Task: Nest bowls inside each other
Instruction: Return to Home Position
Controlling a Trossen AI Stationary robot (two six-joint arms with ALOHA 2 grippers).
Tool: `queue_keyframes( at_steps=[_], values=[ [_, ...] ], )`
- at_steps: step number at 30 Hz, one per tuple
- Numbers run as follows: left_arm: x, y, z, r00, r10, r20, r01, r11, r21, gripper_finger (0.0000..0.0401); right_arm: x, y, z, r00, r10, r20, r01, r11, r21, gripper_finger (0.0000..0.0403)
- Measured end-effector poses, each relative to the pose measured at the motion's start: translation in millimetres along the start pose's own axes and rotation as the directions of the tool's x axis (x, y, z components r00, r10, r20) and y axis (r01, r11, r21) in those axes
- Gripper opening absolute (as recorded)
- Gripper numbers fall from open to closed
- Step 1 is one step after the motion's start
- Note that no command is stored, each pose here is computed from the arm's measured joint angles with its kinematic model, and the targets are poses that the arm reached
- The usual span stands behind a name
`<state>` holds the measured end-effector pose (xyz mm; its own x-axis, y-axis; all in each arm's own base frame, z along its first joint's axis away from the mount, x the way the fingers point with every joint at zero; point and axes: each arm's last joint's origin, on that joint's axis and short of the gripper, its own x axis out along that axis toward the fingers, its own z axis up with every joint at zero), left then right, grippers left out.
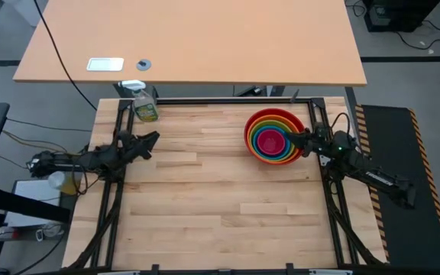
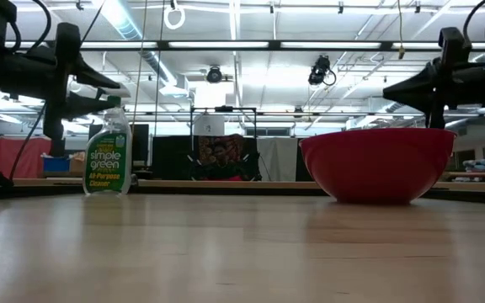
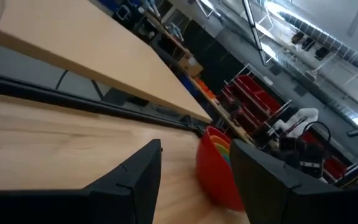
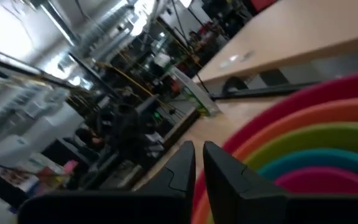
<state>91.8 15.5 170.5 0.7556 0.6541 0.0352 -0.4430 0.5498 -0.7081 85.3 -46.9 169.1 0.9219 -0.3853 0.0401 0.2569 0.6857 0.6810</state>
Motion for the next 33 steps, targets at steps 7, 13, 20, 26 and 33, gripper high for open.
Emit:
queue_keyframes(
  at_steps=[7,13,20,26,33],
  values=[
    [0.4,-0.8,-2.2,0.998,-0.034,-0.044,0.043,0.974,0.224,0.0192,0.5,-0.5,-0.4,1.0,-0.006,-0.004,0.004,0.925,-0.381,0.0044],
    [0.6,-1.8,-3.6,0.995,-0.063,-0.078,0.099,0.743,0.662,0.0192,0.5,-0.4,-0.2,1.0,-0.005,-0.003,0.002,0.736,-0.677,0.0043],
    [0.7,-1.7,-3.7,0.995,-0.063,-0.078,0.1,0.673,0.733,0.0192,0.5,-0.4,-0.2,1.0,-0.005,-0.003,0.002,0.731,-0.682,0.0045],
    [0.7,-1.7,-3.7,0.995,-0.063,-0.078,0.099,0.672,0.733,0.0192,0.5,-0.4,-0.2,1.0,-0.005,-0.003,0.002,0.731,-0.682,0.0044],
    [0.7,-1.7,-3.6,0.995,-0.062,-0.077,0.099,0.673,0.733,0.0192,0.5,-0.4,-0.2,1.0,-0.005,-0.003,0.002,0.731,-0.682,0.0045]
  ],
)
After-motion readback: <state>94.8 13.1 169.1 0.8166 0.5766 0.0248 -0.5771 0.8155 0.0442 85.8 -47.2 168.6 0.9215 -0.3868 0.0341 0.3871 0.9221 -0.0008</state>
